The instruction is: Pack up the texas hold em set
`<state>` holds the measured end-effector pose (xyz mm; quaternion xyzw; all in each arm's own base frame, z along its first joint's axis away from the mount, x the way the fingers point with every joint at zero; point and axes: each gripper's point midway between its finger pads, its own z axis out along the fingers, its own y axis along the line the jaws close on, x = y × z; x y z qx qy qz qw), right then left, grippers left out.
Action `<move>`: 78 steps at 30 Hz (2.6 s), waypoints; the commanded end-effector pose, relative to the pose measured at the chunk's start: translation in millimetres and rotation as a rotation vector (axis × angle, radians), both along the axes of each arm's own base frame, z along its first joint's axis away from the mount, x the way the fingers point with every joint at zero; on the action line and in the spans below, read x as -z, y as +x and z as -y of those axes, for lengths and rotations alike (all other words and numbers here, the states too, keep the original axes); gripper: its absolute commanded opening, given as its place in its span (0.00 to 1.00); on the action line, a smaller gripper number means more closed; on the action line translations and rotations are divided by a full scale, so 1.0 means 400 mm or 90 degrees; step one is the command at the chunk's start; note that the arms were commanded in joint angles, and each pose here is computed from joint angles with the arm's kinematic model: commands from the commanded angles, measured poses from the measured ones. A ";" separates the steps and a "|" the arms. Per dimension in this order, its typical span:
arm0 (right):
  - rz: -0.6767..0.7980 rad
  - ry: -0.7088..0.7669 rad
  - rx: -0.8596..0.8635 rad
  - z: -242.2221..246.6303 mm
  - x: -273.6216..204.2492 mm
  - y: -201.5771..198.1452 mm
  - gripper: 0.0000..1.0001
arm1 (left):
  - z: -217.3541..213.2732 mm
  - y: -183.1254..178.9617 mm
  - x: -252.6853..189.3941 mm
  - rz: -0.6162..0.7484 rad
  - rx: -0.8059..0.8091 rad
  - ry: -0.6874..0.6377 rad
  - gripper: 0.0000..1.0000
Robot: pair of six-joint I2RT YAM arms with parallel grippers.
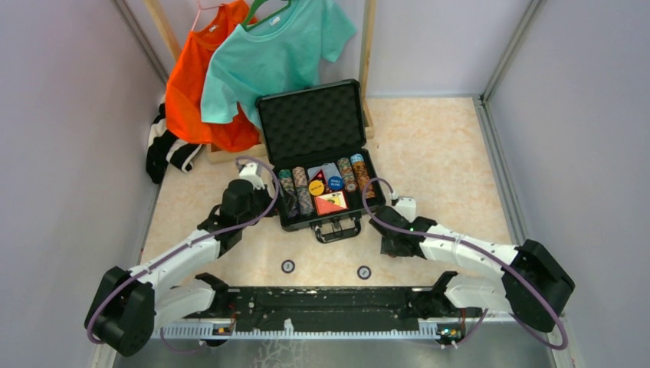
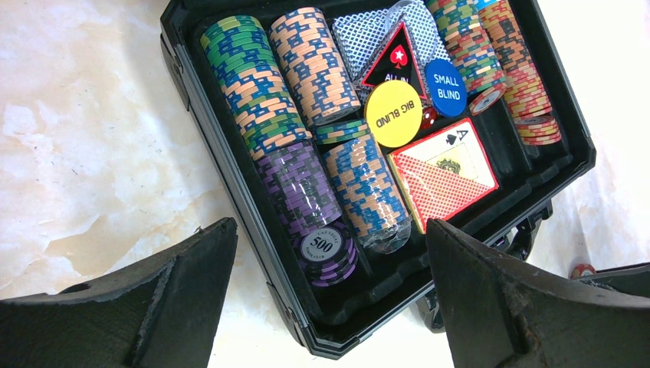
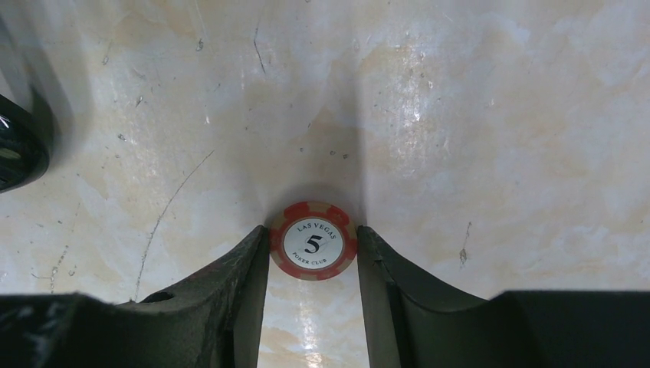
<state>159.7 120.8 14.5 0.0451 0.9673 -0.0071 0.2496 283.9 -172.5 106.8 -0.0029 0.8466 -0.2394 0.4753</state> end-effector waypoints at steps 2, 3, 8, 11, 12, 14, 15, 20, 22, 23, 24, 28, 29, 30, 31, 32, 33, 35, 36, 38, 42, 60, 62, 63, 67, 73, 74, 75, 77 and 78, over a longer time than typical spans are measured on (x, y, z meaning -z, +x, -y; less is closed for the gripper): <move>-0.001 0.005 -0.007 -0.017 0.003 0.004 0.28 | -0.001 0.005 -0.003 0.003 -0.006 -0.004 0.98; 0.001 0.004 -0.007 -0.018 0.001 0.006 0.28 | -0.001 0.005 -0.002 0.002 -0.007 -0.004 0.98; 0.013 0.004 -0.009 -0.024 -0.022 0.019 0.27 | -0.002 0.005 -0.004 0.003 -0.006 -0.004 0.98; 0.024 0.004 -0.011 -0.027 -0.040 0.029 0.27 | -0.001 0.006 -0.004 0.005 -0.006 -0.005 0.98; 0.028 0.003 -0.013 -0.028 -0.046 0.033 0.27 | -0.001 0.006 0.000 0.002 -0.006 -0.004 0.98; 0.034 -0.001 -0.015 -0.030 -0.060 0.041 0.27 | 0.004 0.005 0.001 -0.001 -0.001 -0.005 0.98; 0.038 -0.001 -0.018 -0.033 -0.068 0.046 0.27 | 0.004 0.004 0.001 -0.003 0.000 -0.005 0.98; 0.050 0.004 -0.037 -0.055 -0.095 0.067 0.27 | 0.001 0.005 -0.002 0.005 -0.003 -0.006 0.98; 0.055 0.000 -0.044 -0.065 -0.109 0.080 0.27 | 0.002 0.005 0.001 -0.001 -0.002 -0.004 0.98; 0.058 -0.003 -0.047 -0.069 -0.114 0.087 0.27 | 0.003 0.006 0.000 -0.001 -0.002 -0.004 0.98; 0.062 -0.006 -0.051 -0.075 -0.120 0.095 0.27 | 0.002 0.006 0.001 -0.001 -0.003 -0.004 0.98; 0.082 -0.009 -0.072 -0.112 -0.159 0.138 0.27 | 0.002 0.006 0.003 -0.003 -0.003 -0.003 0.98; 0.089 -0.009 -0.078 -0.123 -0.169 0.150 0.27 | 0.002 0.005 0.002 -0.003 -0.003 -0.002 0.98; 0.096 -0.005 -0.083 -0.136 -0.180 0.163 0.27 | 0.000 0.005 0.001 -0.002 -0.006 -0.002 0.98; 0.103 -0.002 -0.090 -0.150 -0.190 0.177 0.27 | -0.003 0.006 0.001 0.000 -0.009 0.000 0.98; 0.110 0.005 -0.096 -0.168 -0.201 0.193 0.27 | -0.006 0.007 0.000 0.002 -0.012 0.001 0.98; 0.114 0.008 -0.103 -0.184 -0.210 0.208 0.27 | -0.008 0.007 0.002 0.002 -0.014 0.002 0.98; 0.126 0.009 -0.114 -0.214 -0.232 0.243 0.27 | -0.005 0.007 0.006 -0.003 -0.012 0.003 0.98; 0.132 0.008 -0.119 -0.229 -0.240 0.261 0.27 | -0.005 0.007 0.007 -0.006 -0.013 0.004 0.98; 0.151 0.021 -0.126 -0.265 -0.269 0.305 0.27 | -0.009 0.009 0.009 -0.008 -0.017 0.008 0.98; 0.158 0.035 -0.145 -0.328 -0.272 0.377 0.27 | -0.017 0.010 0.008 -0.003 -0.027 0.013 0.98; 0.170 0.048 -0.158 -0.341 -0.276 0.466 0.26 | -0.007 0.012 0.021 -0.010 -0.014 0.015 0.98; 0.186 0.058 -0.166 -0.332 -0.303 0.447 0.27 | 0.014 0.006 0.012 -0.013 0.009 -0.006 0.98; 0.193 0.058 -0.171 -0.328 -0.312 0.436 0.27 | 0.033 0.003 0.000 -0.014 0.028 -0.025 0.98; 0.215 0.043 -0.194 -0.304 -0.340 0.385 0.27 | 0.134 -0.009 -0.096 -0.032 0.127 -0.124 0.97; 0.231 0.055 -0.240 -0.294 -0.374 0.295 0.27 | 0.215 0.008 -0.188 -0.086 0.215 -0.148 0.95; 0.236 0.060 -0.247 -0.294 -0.382 0.281 0.27 | 0.227 0.010 -0.198 -0.099 0.228 -0.150 0.94; 0.242 0.068 -0.254 -0.296 -0.392 0.268 0.27 | 0.240 0.009 -0.204 -0.113 0.246 -0.153 0.94; 0.255 0.088 -0.264 -0.298 -0.415 0.244 0.27 | 0.265 0.002 -0.219 -0.139 0.277 -0.174 0.94; 0.262 0.097 -0.268 -0.299 -0.427 0.234 0.27 | 0.280 -0.004 -0.231 -0.145 0.296 -0.193 0.94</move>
